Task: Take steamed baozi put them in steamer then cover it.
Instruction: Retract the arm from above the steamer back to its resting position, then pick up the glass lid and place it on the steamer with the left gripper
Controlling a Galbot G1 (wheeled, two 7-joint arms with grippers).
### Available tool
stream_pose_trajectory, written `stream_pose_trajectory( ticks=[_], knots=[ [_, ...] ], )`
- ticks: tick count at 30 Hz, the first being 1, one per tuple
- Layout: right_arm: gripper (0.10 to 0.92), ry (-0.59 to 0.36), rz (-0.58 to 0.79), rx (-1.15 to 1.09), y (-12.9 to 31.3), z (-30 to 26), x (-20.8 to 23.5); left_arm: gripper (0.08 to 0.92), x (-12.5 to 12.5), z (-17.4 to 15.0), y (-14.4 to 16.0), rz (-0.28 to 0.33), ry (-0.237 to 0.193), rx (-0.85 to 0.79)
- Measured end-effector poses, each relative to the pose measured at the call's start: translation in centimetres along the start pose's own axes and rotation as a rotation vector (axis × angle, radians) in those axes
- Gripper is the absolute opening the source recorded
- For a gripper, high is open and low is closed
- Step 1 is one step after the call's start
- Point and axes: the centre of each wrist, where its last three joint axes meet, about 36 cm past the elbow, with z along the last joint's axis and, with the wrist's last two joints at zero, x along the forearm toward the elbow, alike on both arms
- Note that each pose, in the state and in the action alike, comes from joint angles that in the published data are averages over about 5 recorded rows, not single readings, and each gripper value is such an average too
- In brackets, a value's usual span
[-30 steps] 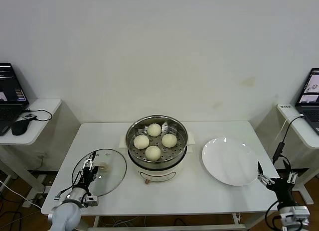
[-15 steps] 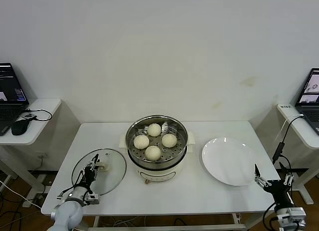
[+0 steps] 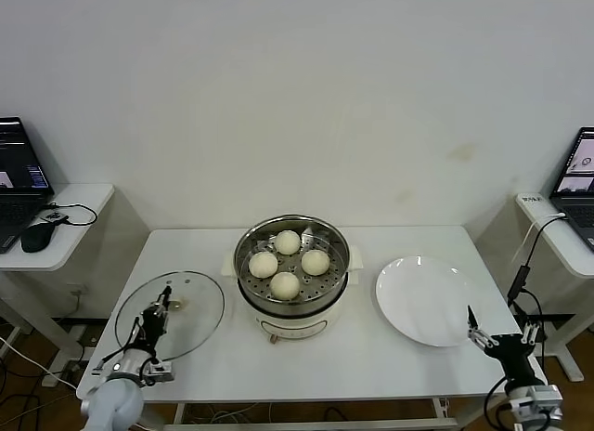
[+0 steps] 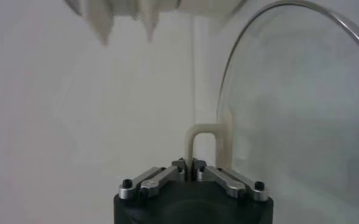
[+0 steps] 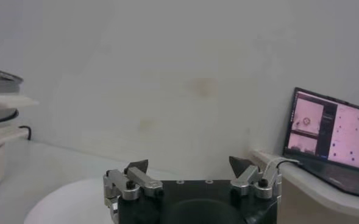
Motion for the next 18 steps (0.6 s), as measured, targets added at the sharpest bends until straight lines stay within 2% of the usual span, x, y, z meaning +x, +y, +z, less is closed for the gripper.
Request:
stream_pose_trajectory(
  ticks=[10, 18],
  knots=[
    [0.823, -0.001, -0.022, 0.015, 0.5, -0.1, 0.3, 0.128, 1.7, 0.4, 6.9, -0.082, 0.050, -0.012],
    [0.823, 0.004, -0.041, 0.022, 1.7, 0.1, 0.4, 0.128, 1.9, -1.1, 13.1, -0.138, 0.055, -0.008]
  ],
)
